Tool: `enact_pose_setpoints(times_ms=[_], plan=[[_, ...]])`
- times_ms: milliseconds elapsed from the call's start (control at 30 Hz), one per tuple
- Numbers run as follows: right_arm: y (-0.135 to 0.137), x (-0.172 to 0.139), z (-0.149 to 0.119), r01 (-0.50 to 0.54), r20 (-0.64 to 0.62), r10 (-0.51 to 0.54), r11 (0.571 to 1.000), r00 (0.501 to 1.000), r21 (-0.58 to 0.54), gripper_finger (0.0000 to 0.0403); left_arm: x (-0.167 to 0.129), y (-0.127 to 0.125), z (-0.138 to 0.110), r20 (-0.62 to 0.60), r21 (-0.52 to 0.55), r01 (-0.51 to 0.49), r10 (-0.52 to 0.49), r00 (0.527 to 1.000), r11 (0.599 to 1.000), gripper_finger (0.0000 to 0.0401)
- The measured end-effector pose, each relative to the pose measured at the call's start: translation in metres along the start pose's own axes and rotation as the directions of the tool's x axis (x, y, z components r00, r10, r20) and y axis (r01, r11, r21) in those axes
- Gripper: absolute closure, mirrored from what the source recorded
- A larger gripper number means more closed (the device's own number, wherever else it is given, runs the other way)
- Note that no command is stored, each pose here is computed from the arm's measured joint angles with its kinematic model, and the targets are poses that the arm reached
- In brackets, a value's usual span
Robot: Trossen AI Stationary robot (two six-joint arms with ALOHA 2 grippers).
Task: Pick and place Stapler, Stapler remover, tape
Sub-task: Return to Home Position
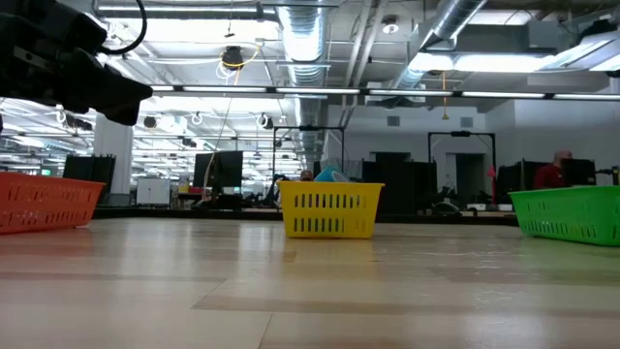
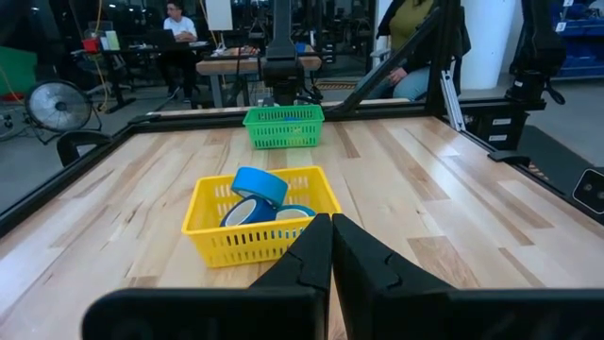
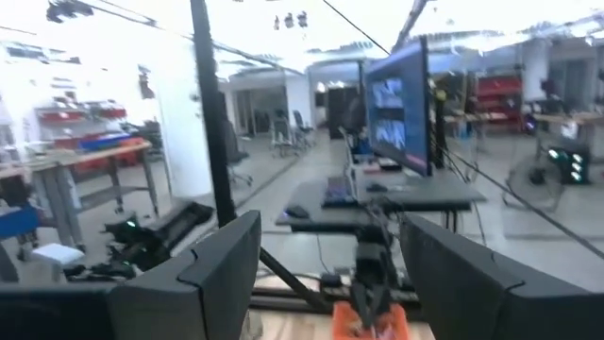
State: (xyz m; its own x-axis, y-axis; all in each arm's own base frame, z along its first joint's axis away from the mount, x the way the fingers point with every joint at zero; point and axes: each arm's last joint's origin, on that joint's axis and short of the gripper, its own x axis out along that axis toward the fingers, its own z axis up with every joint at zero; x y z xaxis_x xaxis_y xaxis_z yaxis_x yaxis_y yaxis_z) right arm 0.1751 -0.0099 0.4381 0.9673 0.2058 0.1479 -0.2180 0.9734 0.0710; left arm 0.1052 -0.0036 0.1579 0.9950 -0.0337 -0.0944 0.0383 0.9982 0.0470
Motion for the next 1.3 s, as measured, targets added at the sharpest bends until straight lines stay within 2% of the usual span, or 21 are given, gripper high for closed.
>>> enact_pose_setpoints(times_ms=[233,400,533,800,1100,1300], plan=[[0.013,-0.001,0.007,-0.066,0.067,0.072,0.995,0.995,-0.079,0.0159,0.0,0.0,0.001,0.008,0.0,0.0,0.0,1.0,1.0,0.0397],[0.018,0.001,0.003,-0.099,0.1,0.108,0.991,0.989,-0.089,0.0159,0.0,0.0,0.001,0.015,0.0,-0.001,0.001,1.0,1.0,0.0397],[0.02,-0.007,-0.015,-0.114,0.183,0.135,0.986,0.974,-0.123,0.0159,0.0,0.0,0.002,0.017,0.0,-0.001,0.001,1.0,1.0,0.0397],[0.025,-0.027,-0.062,-0.143,0.225,0.171,0.981,0.959,-0.133,0.0159,0.0,0.0,0.002,0.021,0.0,-0.001,0.001,1.0,1.0,0.0397],[0.025,-0.058,-0.114,-0.124,0.306,0.183,0.971,0.934,-0.204,0.0159,0.0,0.0,0.002,0.021,0.0,-0.001,0.001,1.0,1.0,0.0397],[0.026,-0.08,-0.139,-0.117,0.333,0.187,0.969,0.924,-0.219,0.0159,0.0,0.0,0.002,0.02,0.0,-0.001,0.001,1.0,1.0,0.0397]])
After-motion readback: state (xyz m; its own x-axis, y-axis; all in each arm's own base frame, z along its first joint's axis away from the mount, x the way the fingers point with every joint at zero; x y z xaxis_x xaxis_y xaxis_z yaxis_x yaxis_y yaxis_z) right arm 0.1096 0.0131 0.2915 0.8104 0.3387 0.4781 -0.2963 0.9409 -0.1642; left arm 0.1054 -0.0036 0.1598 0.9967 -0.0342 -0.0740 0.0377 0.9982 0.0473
